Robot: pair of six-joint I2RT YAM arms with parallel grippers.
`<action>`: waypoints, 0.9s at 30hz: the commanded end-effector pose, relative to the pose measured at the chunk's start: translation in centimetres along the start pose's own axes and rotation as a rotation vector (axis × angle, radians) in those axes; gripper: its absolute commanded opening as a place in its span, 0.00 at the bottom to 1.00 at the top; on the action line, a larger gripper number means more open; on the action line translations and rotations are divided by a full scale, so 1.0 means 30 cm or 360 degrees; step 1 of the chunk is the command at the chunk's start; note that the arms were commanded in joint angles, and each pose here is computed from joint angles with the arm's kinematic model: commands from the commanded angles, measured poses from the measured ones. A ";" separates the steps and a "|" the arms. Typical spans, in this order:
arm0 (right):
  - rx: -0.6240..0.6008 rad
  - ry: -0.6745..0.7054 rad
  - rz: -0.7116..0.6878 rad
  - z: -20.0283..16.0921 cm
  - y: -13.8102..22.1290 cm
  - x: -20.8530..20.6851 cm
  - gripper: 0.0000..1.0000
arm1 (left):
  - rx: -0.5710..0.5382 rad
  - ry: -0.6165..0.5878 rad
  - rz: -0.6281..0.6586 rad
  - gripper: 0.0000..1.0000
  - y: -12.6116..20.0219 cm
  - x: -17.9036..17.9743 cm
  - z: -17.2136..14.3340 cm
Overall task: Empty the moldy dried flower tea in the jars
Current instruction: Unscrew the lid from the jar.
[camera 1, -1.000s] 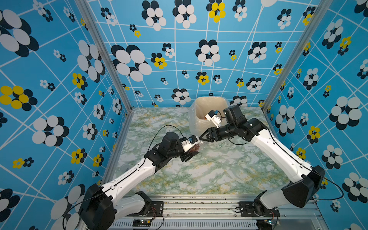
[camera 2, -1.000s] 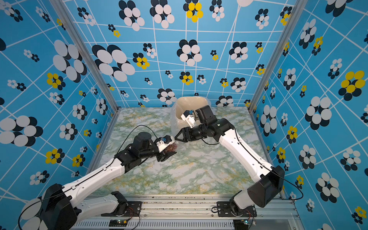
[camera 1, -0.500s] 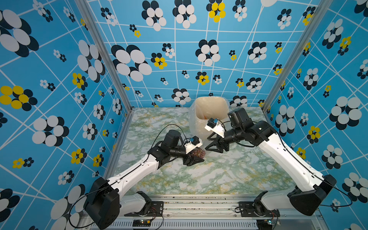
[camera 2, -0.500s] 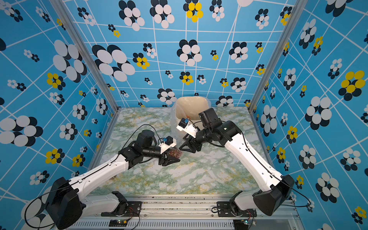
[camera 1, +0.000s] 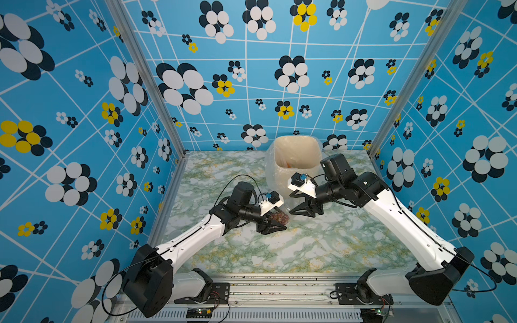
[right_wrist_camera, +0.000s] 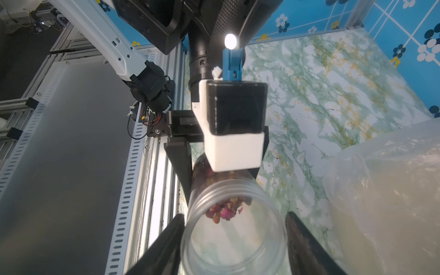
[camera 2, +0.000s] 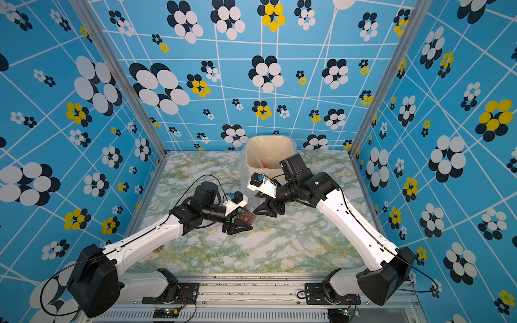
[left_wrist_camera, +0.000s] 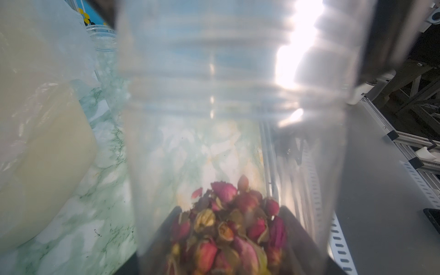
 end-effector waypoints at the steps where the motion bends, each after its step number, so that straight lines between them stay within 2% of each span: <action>1: -0.0048 0.0204 -0.0172 0.016 -0.011 -0.058 0.26 | -0.0137 -0.0073 -0.0138 0.17 0.014 -0.048 0.101; 5: -0.0087 0.0245 -0.0186 0.019 0.000 -0.047 0.26 | -0.0135 -0.0070 -0.0136 0.17 0.011 -0.043 0.099; 7: -0.0090 0.0225 -0.0180 0.020 -0.001 -0.045 0.29 | -0.0129 -0.0067 -0.0119 0.17 0.009 -0.035 0.097; 11: -0.0153 0.0106 -0.0166 0.055 0.012 -0.040 0.52 | -0.0100 -0.0094 0.0005 0.17 0.011 0.000 0.089; 13: -0.0239 -0.0033 -0.0211 0.092 0.031 -0.052 0.67 | -0.0065 -0.0132 0.0132 0.17 0.020 0.033 0.077; 18: -0.0386 -0.0552 -0.0302 0.151 0.084 -0.087 0.80 | 0.0001 -0.0272 0.0470 0.17 0.062 0.111 0.068; 20: -0.0343 -0.0777 -0.0334 0.135 0.090 -0.104 0.82 | 0.0015 -0.0325 0.0582 0.17 0.082 0.133 0.069; 22: -0.0270 -0.0952 -0.0345 0.109 0.085 -0.108 0.89 | 0.0027 -0.0370 0.0660 0.17 0.097 0.147 0.075; 25: -0.0162 -0.1140 -0.0338 0.065 0.067 -0.104 0.99 | 0.0060 -0.0425 0.0733 0.17 0.106 0.158 0.076; 27: -0.0102 -0.1229 -0.0344 0.039 0.057 -0.105 0.99 | 0.0085 -0.0456 0.0756 0.17 0.104 0.159 0.075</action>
Point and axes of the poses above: each gripper's point midway between its finger pads, its own y axis back along the fingers, its own x axis along the line the jaws close on, z = x × y, the point moved 1 cm from there along y, back along the fingers, and after that the axes turned 7 degrees about -y, right-handed, at the moved point
